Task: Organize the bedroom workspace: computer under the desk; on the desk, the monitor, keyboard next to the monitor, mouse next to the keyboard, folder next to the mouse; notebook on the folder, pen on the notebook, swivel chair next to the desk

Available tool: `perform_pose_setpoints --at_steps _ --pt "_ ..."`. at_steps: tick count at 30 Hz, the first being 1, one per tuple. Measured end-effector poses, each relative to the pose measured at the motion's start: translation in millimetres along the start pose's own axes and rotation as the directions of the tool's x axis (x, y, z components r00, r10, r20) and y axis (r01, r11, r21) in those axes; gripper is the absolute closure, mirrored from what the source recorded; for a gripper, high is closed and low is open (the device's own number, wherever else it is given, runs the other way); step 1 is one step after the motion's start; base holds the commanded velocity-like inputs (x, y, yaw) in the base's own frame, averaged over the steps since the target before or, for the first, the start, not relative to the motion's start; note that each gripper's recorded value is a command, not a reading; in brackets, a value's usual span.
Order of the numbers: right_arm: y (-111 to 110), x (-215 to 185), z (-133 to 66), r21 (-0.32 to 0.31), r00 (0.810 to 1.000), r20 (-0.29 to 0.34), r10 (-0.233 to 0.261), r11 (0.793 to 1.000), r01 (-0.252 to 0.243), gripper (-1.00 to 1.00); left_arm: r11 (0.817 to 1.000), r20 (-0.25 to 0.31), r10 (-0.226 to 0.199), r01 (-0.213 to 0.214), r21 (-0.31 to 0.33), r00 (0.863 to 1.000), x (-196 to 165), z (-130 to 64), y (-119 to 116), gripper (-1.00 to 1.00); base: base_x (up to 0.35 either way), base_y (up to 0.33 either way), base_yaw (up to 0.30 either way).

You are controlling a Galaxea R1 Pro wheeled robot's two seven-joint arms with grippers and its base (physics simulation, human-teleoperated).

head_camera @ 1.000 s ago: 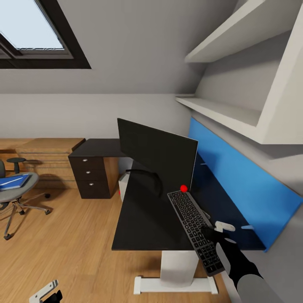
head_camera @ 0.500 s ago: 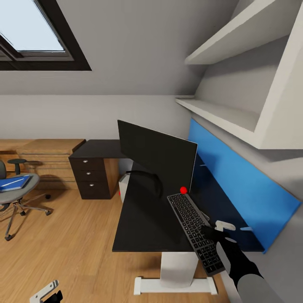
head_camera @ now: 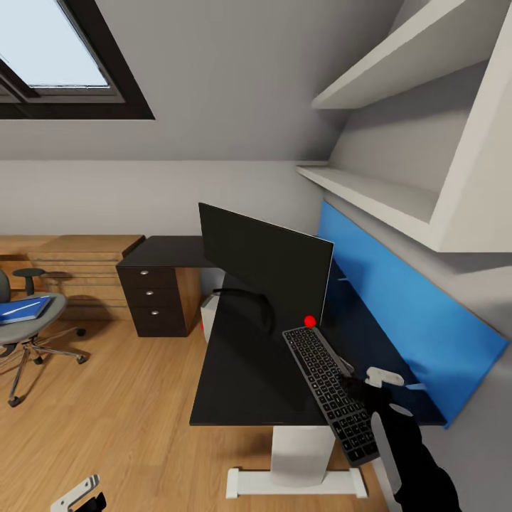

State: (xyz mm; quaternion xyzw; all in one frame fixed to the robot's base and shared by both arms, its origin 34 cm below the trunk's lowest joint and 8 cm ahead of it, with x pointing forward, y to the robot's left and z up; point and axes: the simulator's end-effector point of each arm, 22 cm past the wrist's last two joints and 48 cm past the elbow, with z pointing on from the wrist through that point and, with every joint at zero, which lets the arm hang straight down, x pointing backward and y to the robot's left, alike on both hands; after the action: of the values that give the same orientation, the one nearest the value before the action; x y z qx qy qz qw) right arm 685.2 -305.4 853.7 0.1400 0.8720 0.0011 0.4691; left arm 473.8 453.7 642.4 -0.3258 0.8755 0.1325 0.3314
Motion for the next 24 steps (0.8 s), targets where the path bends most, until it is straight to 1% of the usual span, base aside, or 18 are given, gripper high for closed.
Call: perform_pose_setpoints --at_steps 3,7,8,9,11,16,19,20,21,24 --pt "6 2 -1.4 -0.008 1.0 -0.006 0.007 1.0 -0.007 -1.0 1.0 -0.001 0.0 0.0 0.0 1.0 0 0.0 0 -1.0 -0.03 0.027 0.0" --pt "12 4 -1.9 -0.015 1.0 -0.009 0.015 1.0 -0.016 -1.0 1.0 -0.001 -0.001 0.001 0.0 1.0 0 0.2 0 -1.0 -0.173 0.158 0.0" --pt "16 5 -2.1 -0.026 0.999 -0.012 0.034 0.999 -0.034 -1.0 1.0 -0.002 -0.001 0.001 0.0 1.0 0 0.2 0 -1.0 -0.233 0.212 0.0" --pt "17 5 -2.1 -0.03 0.999 -0.013 0.041 0.999 -0.042 -1.0 1.0 -0.002 -0.001 0.001 0.0 1.0 0 0.2 0 -1.0 -0.244 0.221 0.0" --pt "22 5 -2.4 -0.052 0.996 -0.018 0.085 0.995 -0.086 -1.0 1.0 -0.003 -0.001 0.001 0.001 1.0 1 0.2 0 -1.0 -0.248 0.226 0.0" --pt "24 4 -2.6 -0.065 0.993 -0.019 0.12 0.991 -0.121 -1.0 1.0 -0.004 0.0 0.0 -0.001 1.0 2 0.2 0 -1.0 -0.252 0.212 0.0" --pt "23 4 -3.2 -0.064 0.992 -0.018 0.124 0.99 -0.124 -1.0 1.0 -0.014 0.005 -0.005 0.0 1.0 7 -0.6 -1 -1.0 -0.022 0.011 -0.127" --pt "20 4 -2.7 -0.061 0.991 -0.018 0.132 0.989 -0.133 -1.0 1.0 -0.025 0.0 0.001 0.013 1.0 16 -3.9 -12 -1.0 -0.001 0.001 -0.016" --pt "21 4 -2.9 -0.062 0.991 -0.018 0.133 0.989 -0.134 -1.0 1.0 -0.027 -0.003 0.004 0.017 1.0 19 -5.2 -16 -1.0 -0.001 0.0 -0.008" --pt "20 4 -3.0 -0.062 0.991 -0.018 0.134 0.989 -0.135 -1.0 1.0 0.002 -0.007 0.007 0.026 1.0 17 -7.8 -24 -1.0 0.0 0.0 -0.004"
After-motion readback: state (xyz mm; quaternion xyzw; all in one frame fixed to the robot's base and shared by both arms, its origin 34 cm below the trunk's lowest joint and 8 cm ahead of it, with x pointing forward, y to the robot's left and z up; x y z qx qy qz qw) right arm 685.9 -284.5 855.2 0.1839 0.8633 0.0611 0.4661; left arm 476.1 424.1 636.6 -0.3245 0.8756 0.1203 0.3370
